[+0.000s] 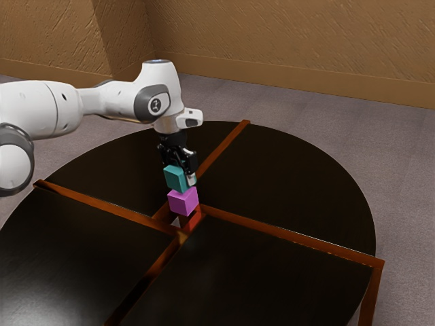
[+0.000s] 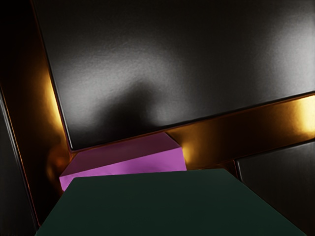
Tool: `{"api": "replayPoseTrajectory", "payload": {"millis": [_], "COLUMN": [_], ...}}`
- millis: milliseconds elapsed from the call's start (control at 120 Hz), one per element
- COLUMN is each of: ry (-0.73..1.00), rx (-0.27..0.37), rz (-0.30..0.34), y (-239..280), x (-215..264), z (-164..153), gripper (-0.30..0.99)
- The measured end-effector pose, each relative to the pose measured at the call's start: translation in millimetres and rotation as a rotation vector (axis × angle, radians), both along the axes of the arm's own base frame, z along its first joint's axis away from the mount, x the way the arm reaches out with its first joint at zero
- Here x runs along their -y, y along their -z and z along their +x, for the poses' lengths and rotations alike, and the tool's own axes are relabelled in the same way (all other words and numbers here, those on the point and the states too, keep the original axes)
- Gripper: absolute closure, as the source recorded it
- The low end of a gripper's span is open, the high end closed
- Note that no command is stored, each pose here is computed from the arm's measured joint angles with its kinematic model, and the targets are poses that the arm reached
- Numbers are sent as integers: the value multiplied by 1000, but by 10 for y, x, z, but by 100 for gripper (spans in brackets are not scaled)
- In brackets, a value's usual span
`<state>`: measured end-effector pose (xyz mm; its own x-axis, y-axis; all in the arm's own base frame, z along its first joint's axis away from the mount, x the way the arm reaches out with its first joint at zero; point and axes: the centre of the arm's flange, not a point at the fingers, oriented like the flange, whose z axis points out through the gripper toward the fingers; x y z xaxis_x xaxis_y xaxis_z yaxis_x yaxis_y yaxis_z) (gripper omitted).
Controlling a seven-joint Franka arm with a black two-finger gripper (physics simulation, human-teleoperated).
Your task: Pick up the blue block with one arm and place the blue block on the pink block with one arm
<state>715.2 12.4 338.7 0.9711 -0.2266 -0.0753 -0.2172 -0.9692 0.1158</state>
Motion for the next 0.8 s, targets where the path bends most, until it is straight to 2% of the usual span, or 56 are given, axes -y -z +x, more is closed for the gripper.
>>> {"api": "replayPoseTrajectory", "payload": {"millis": [133,267,425,800], "ry": [-7,-10,-10,-6], "rx": [-6,-10,-14,-16], "rz": [0,-6,-11,-12], "y": [23,27,31,3], "x": [-7,-10,-8,-6], "z": [-3,-4,-9,-18], "gripper": [40,22,10,2]}}
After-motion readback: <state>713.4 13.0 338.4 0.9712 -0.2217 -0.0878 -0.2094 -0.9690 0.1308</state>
